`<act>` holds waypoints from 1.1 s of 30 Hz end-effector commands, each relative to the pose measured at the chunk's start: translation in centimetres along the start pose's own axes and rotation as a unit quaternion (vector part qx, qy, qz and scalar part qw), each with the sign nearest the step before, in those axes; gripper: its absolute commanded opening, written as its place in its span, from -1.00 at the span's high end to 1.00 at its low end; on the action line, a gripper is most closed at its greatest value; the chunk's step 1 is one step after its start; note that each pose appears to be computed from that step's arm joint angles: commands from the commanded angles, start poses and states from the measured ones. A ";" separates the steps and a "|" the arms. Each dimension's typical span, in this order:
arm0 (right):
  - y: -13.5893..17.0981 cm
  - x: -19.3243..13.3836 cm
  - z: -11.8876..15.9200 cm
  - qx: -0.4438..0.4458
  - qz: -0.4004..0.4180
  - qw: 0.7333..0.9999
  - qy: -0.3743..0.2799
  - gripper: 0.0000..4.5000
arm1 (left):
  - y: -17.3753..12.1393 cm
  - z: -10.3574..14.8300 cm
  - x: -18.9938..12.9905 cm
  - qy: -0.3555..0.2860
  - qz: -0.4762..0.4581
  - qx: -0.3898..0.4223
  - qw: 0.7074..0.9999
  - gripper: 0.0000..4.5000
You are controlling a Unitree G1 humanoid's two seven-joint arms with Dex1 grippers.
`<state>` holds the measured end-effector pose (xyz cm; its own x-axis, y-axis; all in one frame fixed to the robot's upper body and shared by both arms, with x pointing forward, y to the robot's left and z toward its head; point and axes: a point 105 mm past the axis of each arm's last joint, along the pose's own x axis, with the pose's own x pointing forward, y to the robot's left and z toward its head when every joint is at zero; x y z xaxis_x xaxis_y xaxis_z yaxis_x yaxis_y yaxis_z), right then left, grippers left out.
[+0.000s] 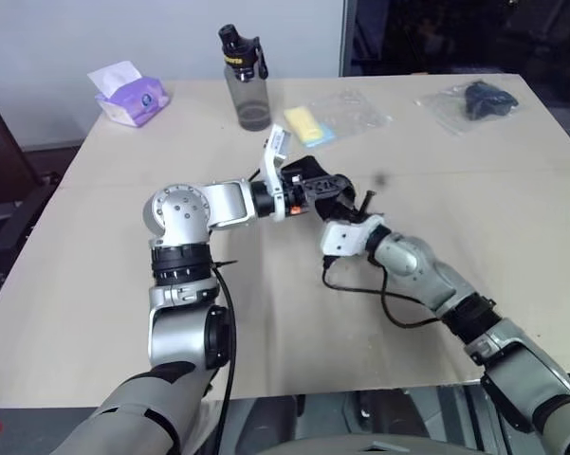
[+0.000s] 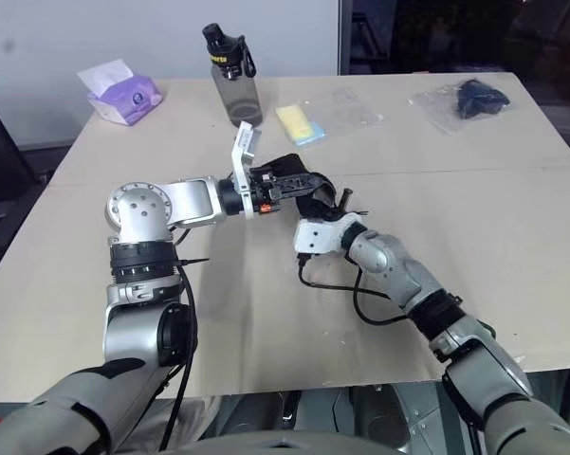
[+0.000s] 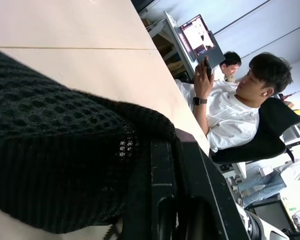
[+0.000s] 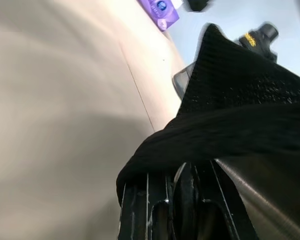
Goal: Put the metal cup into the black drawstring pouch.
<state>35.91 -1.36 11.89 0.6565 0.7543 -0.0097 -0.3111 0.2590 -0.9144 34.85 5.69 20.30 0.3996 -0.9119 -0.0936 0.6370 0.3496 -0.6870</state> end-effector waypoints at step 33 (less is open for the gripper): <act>-6.9 -10.1 3.8 0.453 -0.038 0.885 -0.098 -0.64 | -2.5 2.0 0.8 -0.053 -0.052 0.010 0.997 1.00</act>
<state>29.77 -8.55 18.39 0.6267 0.7647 0.1497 -0.7360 0.6440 -0.2088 35.01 4.72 21.23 0.4099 -0.9121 -0.0107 0.6391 0.2955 -0.7101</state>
